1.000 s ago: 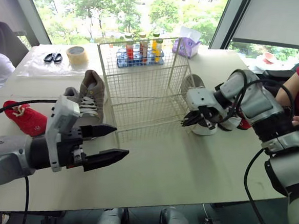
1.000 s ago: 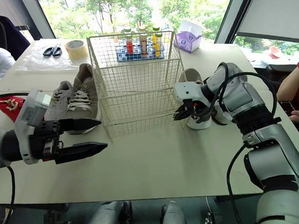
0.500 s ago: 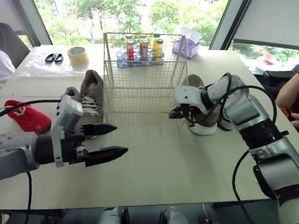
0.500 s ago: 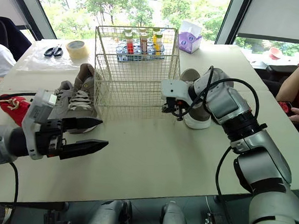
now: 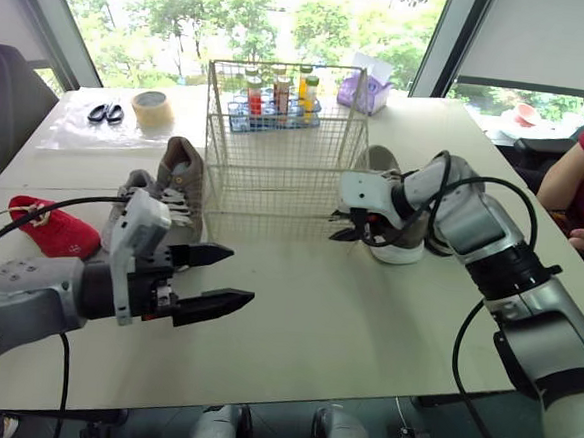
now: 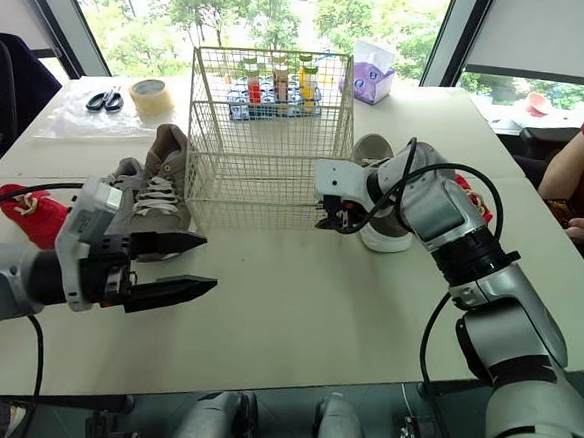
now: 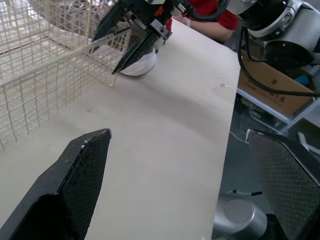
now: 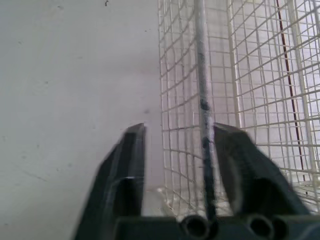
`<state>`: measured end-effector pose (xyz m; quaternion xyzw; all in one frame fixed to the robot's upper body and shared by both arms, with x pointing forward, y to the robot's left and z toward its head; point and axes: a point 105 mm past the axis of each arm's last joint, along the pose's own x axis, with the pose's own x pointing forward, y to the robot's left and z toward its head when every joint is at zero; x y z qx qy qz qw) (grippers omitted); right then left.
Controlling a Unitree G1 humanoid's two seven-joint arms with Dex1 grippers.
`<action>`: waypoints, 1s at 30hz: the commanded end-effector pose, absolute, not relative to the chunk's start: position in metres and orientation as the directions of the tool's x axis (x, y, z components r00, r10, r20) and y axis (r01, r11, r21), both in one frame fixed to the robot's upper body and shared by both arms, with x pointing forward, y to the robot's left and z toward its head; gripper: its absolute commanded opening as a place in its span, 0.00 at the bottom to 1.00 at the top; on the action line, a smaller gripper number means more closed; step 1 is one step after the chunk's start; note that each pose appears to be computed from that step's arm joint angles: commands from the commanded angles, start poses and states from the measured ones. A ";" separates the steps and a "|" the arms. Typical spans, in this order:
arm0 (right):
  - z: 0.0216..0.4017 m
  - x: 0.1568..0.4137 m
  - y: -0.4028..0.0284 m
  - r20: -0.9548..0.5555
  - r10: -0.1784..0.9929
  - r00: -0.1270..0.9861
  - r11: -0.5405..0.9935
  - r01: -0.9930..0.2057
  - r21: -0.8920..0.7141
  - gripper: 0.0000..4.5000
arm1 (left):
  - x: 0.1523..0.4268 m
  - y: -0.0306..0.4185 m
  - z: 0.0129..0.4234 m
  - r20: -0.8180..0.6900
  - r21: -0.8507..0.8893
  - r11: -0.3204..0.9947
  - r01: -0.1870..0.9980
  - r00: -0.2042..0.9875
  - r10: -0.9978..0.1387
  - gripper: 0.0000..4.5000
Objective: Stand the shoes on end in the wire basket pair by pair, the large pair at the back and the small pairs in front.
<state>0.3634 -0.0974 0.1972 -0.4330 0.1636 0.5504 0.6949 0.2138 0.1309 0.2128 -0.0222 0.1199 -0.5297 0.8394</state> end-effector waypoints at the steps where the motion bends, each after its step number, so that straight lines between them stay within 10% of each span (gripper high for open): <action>1: 0.268 0.345 -0.097 -0.541 0.767 0.346 0.102 -0.897 -0.430 0.80 | 0.216 0.130 0.212 -0.162 -0.168 0.427 0.889 0.403 -0.901 1.00; 7: 0.349 0.330 -0.132 -0.173 0.844 0.508 0.403 -0.812 -0.422 0.80 | 0.232 0.126 0.213 -0.079 -0.185 0.453 0.872 0.446 -0.891 1.00; 10: 0.367 0.336 -0.162 0.044 0.750 0.660 0.624 -0.683 -0.378 0.99 | 0.232 0.116 0.214 -0.029 -0.205 0.430 0.879 0.434 -0.901 1.00; 20: 0.272 0.325 -0.243 0.201 0.362 0.910 0.932 -0.361 -0.041 1.00 | 0.246 0.068 0.194 0.061 -0.227 0.385 0.894 0.408 -0.911 1.00; 30: 0.183 0.328 -0.210 0.062 0.306 0.950 0.949 -0.309 0.061 1.00 | 0.254 0.065 0.174 0.031 -0.205 0.425 0.882 0.440 -0.897 1.00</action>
